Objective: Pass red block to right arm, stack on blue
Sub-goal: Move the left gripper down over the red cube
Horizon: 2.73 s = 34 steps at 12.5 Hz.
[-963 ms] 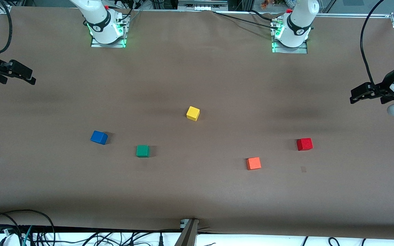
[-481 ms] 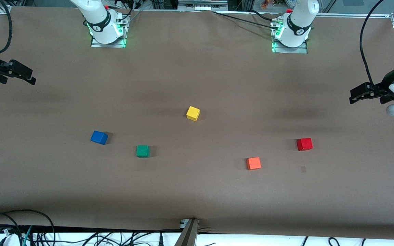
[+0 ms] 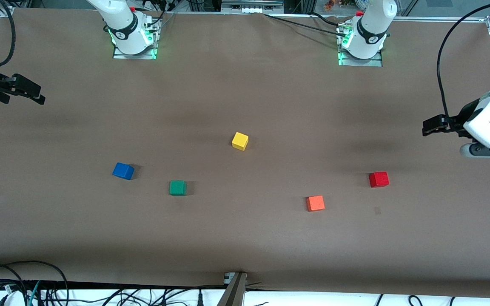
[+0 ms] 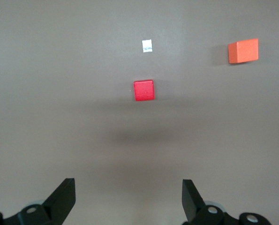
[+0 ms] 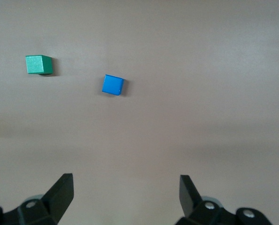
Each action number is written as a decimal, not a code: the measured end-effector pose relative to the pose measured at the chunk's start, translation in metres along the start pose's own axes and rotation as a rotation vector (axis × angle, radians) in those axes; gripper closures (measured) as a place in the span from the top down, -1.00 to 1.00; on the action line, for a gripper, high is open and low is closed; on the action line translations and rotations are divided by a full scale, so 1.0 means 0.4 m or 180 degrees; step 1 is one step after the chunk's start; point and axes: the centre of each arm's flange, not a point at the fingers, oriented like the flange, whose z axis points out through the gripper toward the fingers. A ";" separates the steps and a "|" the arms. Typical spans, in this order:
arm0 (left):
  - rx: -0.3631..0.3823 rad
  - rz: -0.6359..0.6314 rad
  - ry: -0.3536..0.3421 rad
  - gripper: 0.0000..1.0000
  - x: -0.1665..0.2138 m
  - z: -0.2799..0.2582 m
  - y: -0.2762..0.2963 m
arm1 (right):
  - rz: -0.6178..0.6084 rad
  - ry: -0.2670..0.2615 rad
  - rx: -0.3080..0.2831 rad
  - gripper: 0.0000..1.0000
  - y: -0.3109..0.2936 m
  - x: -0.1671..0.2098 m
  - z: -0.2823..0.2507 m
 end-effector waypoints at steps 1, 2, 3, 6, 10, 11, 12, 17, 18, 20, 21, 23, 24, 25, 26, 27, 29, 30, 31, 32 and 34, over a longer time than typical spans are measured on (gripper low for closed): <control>-0.0003 0.0000 -0.0054 1.00 0.012 0.025 0.000 | 0.0005 -0.0005 0.0000 1.00 0.002 -0.001 0.000; -0.0007 -0.0003 -0.0119 1.00 0.027 0.057 -0.002 | 0.0011 -0.0015 0.0001 1.00 0.005 -0.002 0.001; -0.0004 -0.0005 -0.0166 1.00 0.045 0.094 -0.004 | 0.0015 -0.0022 0.0001 1.00 0.007 -0.002 0.001; -0.0010 0.0002 -0.0211 1.00 0.095 0.250 -0.002 | 0.0017 -0.0028 0.0001 1.00 0.007 -0.003 0.001; -0.0022 0.0016 -0.0162 1.00 0.100 0.450 0.009 | 0.0018 -0.0031 0.0001 1.00 0.008 -0.004 0.001; -0.0027 0.0019 -0.0148 1.00 0.102 0.487 0.010 | 0.0018 -0.0033 0.0001 1.00 0.008 -0.003 0.001; -0.0034 0.0021 -0.0129 1.00 0.111 0.525 0.011 | 0.0018 -0.0034 0.0001 1.00 0.008 -0.003 0.002; -0.0071 0.0014 -0.0073 1.00 0.158 0.678 0.011 | 0.0006 -0.0041 0.0001 1.00 0.002 -0.003 0.004; -0.0077 0.0014 -0.0040 1.00 0.166 0.698 0.012 | -0.0005 -0.0044 0.0000 1.00 -0.002 -0.002 0.005; -0.0090 0.0012 0.0019 1.00 0.181 0.745 0.013 | -0.0032 -0.0049 -0.0002 1.00 -0.014 -0.001 0.007; -0.0097 0.0009 0.0052 1.00 0.189 0.768 0.013 | -0.0037 -0.0053 -0.0002 1.00 -0.016 -0.001 0.009; -0.0107 0.0004 0.0114 1.00 0.200 0.802 0.012 | -0.0035 -0.0063 -0.0002 1.00 -0.015 0.001 0.013; -0.0110 0.0004 0.0124 1.00 0.202 0.811 0.013 | -0.0032 -0.0065 -0.0002 1.00 -0.014 0.001 0.014; -0.0110 0.0004 0.0130 0.99 0.204 0.813 0.013 | -0.0028 -0.0063 -0.0004 1.00 -0.012 0.001 0.013; -0.0110 0.0006 0.0133 0.85 0.205 0.813 0.013 | -0.0021 -0.0062 -0.0004 1.00 -0.009 0.001 0.013; -0.0110 0.0008 0.0138 0.82 0.206 0.811 0.013 | -0.0010 -0.0062 -0.0004 1.00 -0.005 0.001 0.013; -0.0109 0.0016 0.0145 0.43 0.207 0.809 0.013 | 0.0017 -0.0062 -0.0002 1.00 0.007 0.000 0.012; -0.0109 0.0018 0.0151 0.17 0.209 0.807 0.014 | 0.0026 -0.0062 -0.0001 1.00 0.011 0.000 0.012; -0.0109 0.0021 0.0161 0.11 0.211 0.804 0.013 | 0.0028 -0.0063 -0.0001 1.00 0.011 0.001 0.013; -0.0108 0.0023 0.0168 0.11 0.212 0.801 0.013 | 0.0027 -0.0067 -0.0001 1.00 0.011 0.001 0.014; -0.0105 0.0120 0.0194 0.11 0.217 0.794 0.009 | 0.0028 -0.0077 -0.0001 1.00 0.012 0.003 0.019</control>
